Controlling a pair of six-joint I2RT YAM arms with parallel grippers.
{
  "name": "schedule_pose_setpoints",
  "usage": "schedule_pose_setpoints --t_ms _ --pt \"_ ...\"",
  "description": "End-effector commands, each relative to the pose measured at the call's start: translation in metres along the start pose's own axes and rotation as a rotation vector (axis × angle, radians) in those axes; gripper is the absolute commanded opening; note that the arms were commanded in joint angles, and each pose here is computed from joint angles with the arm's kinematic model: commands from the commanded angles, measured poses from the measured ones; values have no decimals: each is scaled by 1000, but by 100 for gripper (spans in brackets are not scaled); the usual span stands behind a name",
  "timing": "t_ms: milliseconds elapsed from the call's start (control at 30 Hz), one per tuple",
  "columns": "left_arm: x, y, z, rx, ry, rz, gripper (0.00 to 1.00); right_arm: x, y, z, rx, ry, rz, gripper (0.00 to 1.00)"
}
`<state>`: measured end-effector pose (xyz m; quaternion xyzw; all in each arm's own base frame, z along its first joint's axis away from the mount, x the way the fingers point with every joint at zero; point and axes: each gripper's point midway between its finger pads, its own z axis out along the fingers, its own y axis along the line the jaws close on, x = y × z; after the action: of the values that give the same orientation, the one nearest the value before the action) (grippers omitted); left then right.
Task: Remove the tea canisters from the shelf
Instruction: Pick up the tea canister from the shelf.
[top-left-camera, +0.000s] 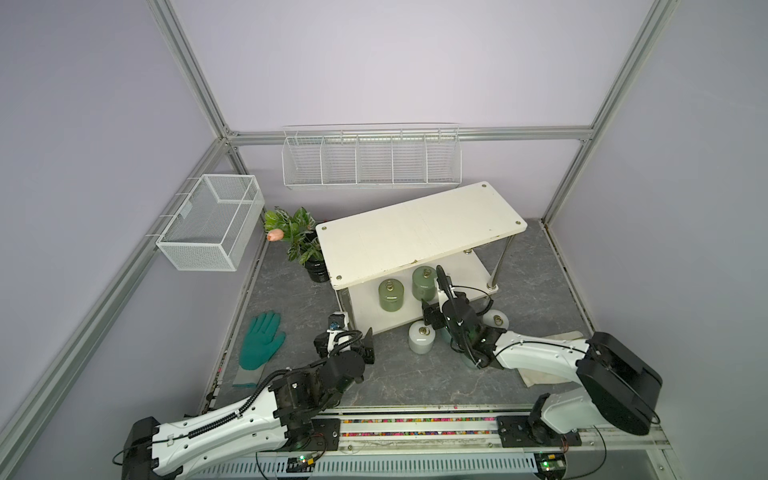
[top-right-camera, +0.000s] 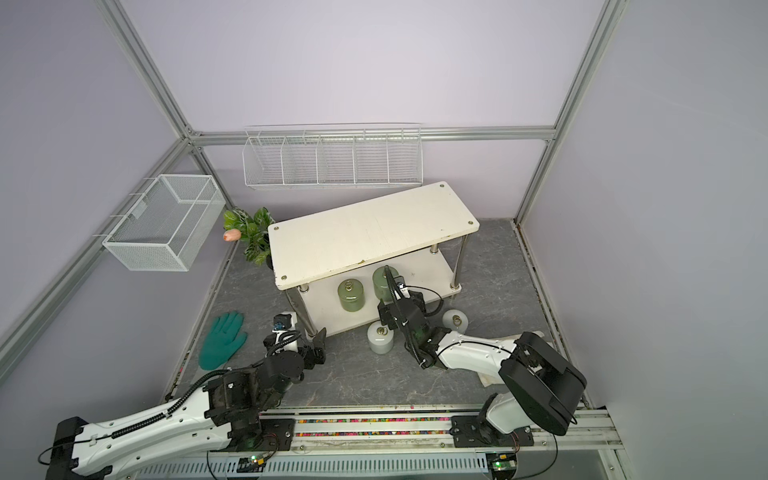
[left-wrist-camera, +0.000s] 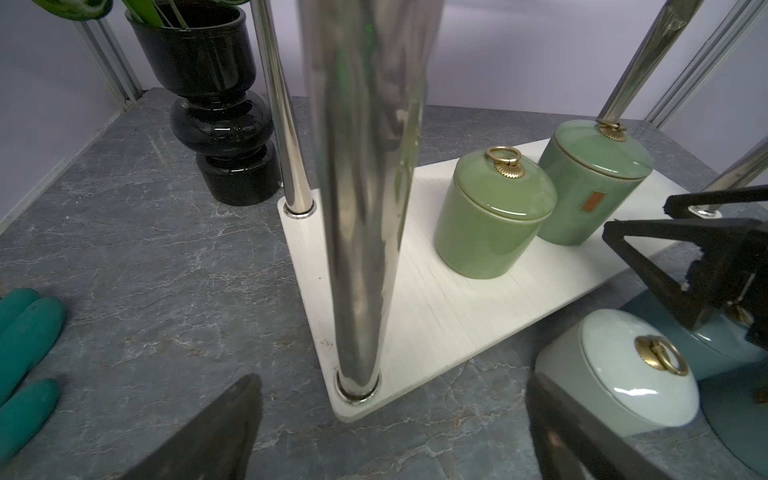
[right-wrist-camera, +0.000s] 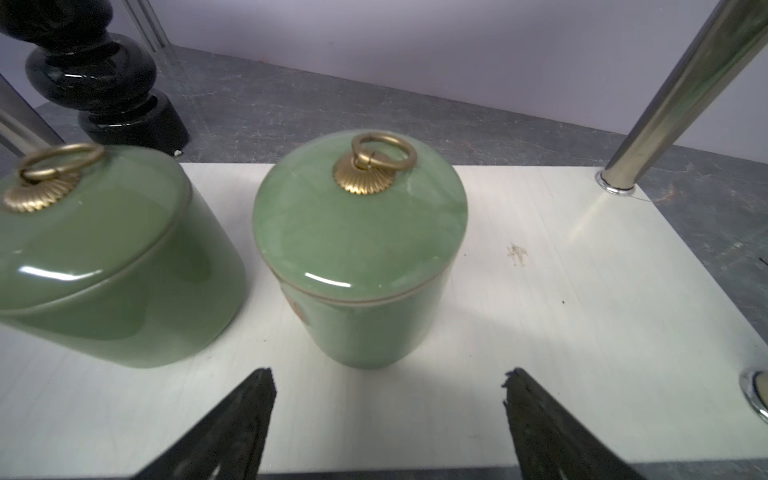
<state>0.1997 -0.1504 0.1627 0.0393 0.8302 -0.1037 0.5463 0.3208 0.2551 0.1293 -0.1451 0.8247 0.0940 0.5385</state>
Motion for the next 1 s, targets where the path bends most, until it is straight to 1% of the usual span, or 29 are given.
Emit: schedule_pose_setpoints --t_ms 0,333,567,967 --pt "-8 -1 -2 -4 -9 -16 100 -19 7 6 -34 -71 3 89" --pt "-7 0 -2 -13 -1 -8 100 -10 13 24 -45 -97 8 89" --pt "-6 0 -1 -19 2 -4 100 -11 12 28 -30 -129 4 89" --pt "-4 -4 2 -20 15 10 100 -11 9 38 -14 -139 1 89"
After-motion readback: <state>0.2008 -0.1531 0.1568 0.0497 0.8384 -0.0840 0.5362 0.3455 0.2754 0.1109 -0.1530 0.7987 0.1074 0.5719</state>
